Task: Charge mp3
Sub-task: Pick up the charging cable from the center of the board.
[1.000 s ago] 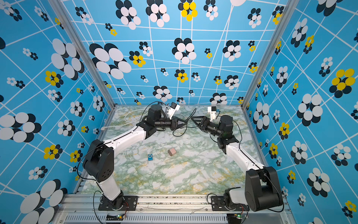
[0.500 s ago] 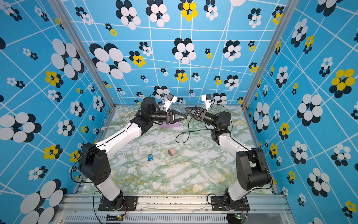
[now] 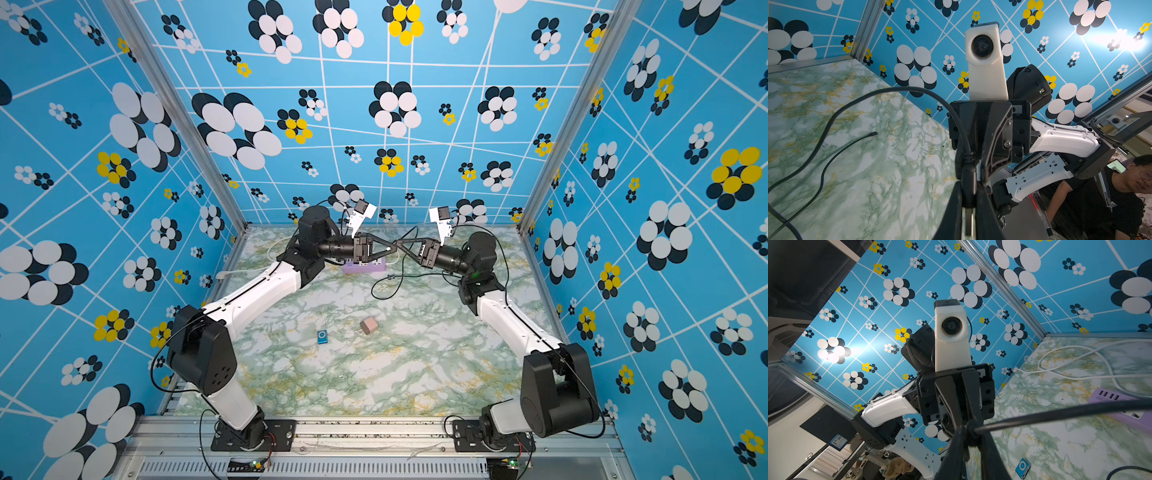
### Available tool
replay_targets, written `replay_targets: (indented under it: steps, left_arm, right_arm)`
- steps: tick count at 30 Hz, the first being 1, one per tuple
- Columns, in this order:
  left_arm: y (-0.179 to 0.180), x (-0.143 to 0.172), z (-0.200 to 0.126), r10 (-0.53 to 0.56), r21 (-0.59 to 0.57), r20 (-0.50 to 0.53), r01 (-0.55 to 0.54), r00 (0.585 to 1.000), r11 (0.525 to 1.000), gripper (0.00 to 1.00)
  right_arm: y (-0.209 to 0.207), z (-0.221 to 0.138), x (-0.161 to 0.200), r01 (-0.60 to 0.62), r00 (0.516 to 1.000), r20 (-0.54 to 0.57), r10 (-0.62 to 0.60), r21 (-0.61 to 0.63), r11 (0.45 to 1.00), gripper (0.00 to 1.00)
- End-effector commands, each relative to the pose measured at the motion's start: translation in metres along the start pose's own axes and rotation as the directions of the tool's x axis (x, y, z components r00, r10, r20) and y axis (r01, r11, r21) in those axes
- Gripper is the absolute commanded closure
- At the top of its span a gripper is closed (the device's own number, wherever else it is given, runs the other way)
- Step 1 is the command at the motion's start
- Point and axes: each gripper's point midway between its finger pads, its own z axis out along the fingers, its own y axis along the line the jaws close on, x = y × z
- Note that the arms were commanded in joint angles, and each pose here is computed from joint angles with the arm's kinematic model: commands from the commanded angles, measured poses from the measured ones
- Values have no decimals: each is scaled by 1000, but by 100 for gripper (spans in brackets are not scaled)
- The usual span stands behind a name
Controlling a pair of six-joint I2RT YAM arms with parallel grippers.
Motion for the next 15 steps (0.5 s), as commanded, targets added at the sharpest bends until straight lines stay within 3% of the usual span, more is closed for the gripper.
replay_targets:
  steps: [1,9,15]
  left_arm:
    - [-14,-16,-4,53,18,30,-53,998,998,100]
    - [-15,-12,-3,42,32,13,-42,999,999,100]
    - [-18,-14,-2,44,45,16,-45,999,998,100]
  right_arm:
    - [16,7,3,36,998,-47,-38,-50,998,85]
    - [21,9,2,21,999,-34,-24,-72,997,76]
    - [23,11,-2,23,999,-21,-24,-83,996,83]
